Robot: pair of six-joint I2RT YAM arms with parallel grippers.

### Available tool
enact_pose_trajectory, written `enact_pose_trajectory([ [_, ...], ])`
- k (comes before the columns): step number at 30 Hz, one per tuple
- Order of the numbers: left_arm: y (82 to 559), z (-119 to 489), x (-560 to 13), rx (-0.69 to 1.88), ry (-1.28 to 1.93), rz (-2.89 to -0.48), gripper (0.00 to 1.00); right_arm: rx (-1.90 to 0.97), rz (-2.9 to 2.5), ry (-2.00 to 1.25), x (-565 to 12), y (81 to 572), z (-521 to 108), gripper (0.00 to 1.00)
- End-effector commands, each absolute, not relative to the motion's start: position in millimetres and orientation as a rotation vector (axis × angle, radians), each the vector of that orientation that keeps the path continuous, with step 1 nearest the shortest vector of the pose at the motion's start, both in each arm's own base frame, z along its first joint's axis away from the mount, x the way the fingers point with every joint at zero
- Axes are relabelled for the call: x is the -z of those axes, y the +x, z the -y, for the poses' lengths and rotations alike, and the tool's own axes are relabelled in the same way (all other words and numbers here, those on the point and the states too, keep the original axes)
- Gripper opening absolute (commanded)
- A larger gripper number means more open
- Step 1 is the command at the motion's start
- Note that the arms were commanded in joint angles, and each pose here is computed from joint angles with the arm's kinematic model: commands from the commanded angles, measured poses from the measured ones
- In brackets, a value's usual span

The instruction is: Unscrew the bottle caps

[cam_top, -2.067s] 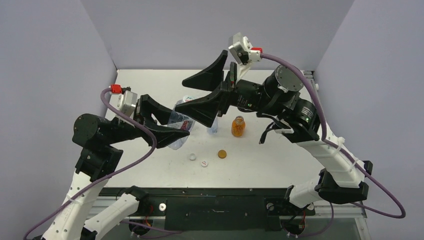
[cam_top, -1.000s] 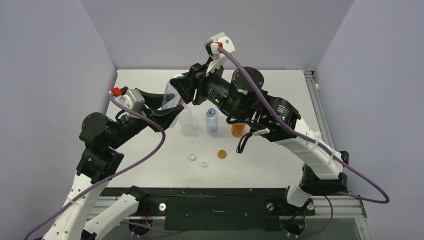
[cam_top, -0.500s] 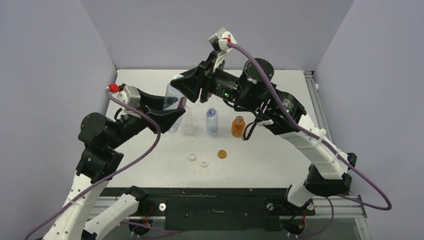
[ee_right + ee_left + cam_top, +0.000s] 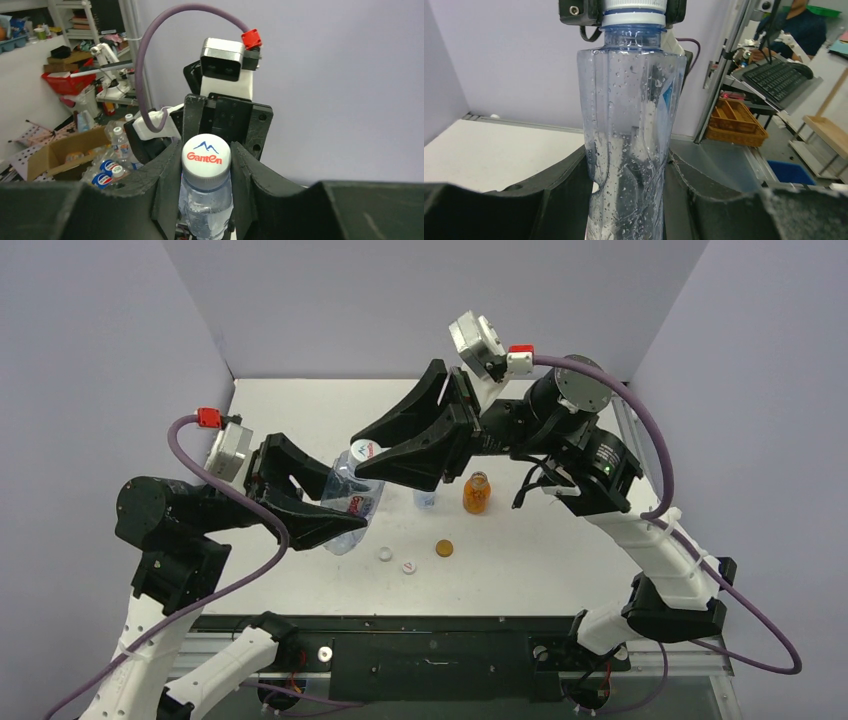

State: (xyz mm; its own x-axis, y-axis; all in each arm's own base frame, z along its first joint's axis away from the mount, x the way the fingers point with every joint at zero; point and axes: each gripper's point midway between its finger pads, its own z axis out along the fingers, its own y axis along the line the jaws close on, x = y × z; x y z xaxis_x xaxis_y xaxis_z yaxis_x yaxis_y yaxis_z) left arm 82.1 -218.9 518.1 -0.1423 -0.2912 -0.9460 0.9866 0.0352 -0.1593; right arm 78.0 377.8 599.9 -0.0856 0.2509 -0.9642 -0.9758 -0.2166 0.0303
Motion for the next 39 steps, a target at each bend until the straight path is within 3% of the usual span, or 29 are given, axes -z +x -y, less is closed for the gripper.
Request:
enact_pose_trajectory([
  [1,73,217,-540,1.430,0.883,-1.062,0.34,-1.592,-0.809,-1.291,-601,38,-353,0.00],
  [3,75,217,-539,1.417,0.887,-1.060,0.34,-1.531,-0.853,-1.260,-601,48,-353,0.00],
  [5,78,218,-536,1.396,0.891,-1.060,0.34,-1.452,-0.936,-1.178,-600,64,-352,0.26],
  [6,80,218,-535,1.386,0.890,-1.059,0.34,-1.389,-0.986,-1.101,-601,79,-352,0.55],
  [8,89,218,-532,1.341,0.875,-1.061,0.33,-1.296,-1.042,-0.966,-607,99,-347,0.76],
  [9,96,218,-529,1.298,0.864,-1.060,0.34,-1.232,-1.084,-0.860,-611,116,-342,0.78],
  [15,143,211,-508,1.039,0.778,-1.109,0.33,-1.066,-1.266,-0.580,-604,154,-348,0.81],
  [22,173,200,-499,0.854,0.722,-1.126,0.33,-0.965,-1.400,-0.483,-585,176,-371,0.82],
  [27,179,200,-494,0.829,0.717,-1.140,0.32,-0.989,-1.393,-0.464,-587,179,-382,0.70],
  [34,179,201,-490,0.840,0.717,-1.148,0.32,-1.001,-1.379,-0.454,-589,179,-384,0.35],
  [37,179,202,-487,0.849,0.718,-1.153,0.32,-1.002,-1.377,-0.462,-587,179,-385,0.32],
  [39,178,202,-488,0.855,0.716,-1.151,0.32,-1.006,-1.375,-0.469,-587,177,-385,0.26],
])
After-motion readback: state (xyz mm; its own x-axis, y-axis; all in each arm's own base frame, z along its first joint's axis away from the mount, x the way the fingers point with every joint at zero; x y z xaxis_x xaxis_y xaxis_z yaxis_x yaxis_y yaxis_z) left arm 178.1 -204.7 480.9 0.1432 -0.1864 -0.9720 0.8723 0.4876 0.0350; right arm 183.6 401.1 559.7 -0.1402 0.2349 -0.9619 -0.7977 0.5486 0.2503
